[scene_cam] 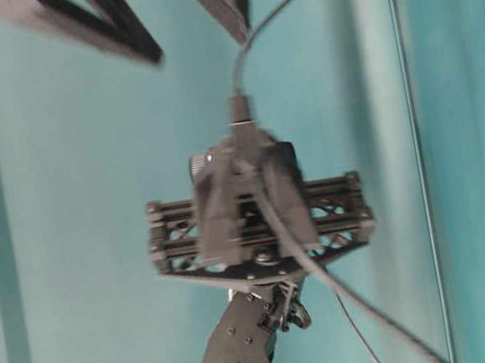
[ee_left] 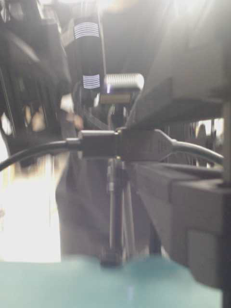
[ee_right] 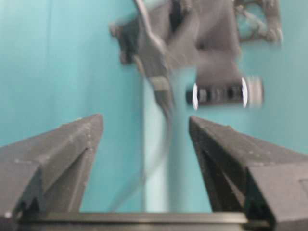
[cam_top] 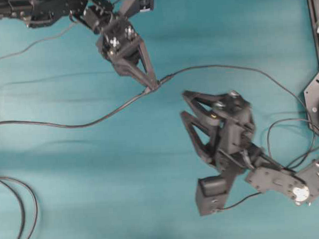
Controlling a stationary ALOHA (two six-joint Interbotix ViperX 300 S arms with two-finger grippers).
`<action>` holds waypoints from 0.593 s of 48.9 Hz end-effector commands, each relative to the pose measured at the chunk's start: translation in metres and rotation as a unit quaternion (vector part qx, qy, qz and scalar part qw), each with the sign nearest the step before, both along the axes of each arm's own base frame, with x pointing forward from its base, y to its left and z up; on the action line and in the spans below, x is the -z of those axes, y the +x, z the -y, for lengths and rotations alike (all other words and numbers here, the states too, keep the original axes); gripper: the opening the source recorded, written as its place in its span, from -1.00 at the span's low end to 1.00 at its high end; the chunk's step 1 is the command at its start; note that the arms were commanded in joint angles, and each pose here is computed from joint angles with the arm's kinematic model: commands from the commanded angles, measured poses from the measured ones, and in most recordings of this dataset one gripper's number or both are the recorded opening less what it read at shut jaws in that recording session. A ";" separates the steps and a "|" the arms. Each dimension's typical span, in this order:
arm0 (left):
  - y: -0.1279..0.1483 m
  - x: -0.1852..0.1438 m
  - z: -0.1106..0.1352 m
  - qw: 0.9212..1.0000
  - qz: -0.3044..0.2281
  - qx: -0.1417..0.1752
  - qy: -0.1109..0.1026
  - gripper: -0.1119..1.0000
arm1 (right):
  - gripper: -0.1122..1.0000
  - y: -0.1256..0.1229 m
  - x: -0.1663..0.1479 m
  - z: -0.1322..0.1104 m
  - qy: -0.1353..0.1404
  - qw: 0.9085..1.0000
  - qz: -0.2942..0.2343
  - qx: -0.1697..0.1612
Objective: Insert the USB using both arms.
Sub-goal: 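Open the right gripper and pull it away from the joined connector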
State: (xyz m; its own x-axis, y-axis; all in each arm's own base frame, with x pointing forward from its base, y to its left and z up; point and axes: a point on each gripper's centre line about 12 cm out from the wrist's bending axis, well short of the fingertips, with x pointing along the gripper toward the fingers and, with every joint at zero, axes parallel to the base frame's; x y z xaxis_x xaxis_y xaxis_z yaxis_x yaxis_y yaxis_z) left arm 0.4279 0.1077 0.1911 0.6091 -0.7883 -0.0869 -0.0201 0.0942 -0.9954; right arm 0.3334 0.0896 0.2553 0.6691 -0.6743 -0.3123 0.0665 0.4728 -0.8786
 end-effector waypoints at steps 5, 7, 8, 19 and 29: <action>0.004 -0.012 -0.008 0.997 -0.001 -0.005 0.081 -0.40 | 0.62 -0.013 -0.046 0.001 0.042 0.994 0.083 0.061; 0.006 -0.013 -0.009 0.994 -0.002 -0.005 0.105 -0.40 | 0.62 -0.016 -0.055 0.002 0.060 0.991 0.100 0.069; 0.006 -0.015 -0.010 0.993 -0.001 -0.005 0.118 -0.40 | 0.62 -0.018 -0.059 0.002 0.070 0.989 0.109 0.072; 0.011 -0.010 -0.003 0.958 -0.016 0.032 0.285 -0.40 | 0.62 -0.039 -0.085 0.015 0.140 0.976 0.139 0.089; 0.016 0.015 0.027 0.913 -0.031 0.103 0.393 -0.40 | 0.62 -0.059 -0.109 0.028 0.211 0.952 0.195 0.107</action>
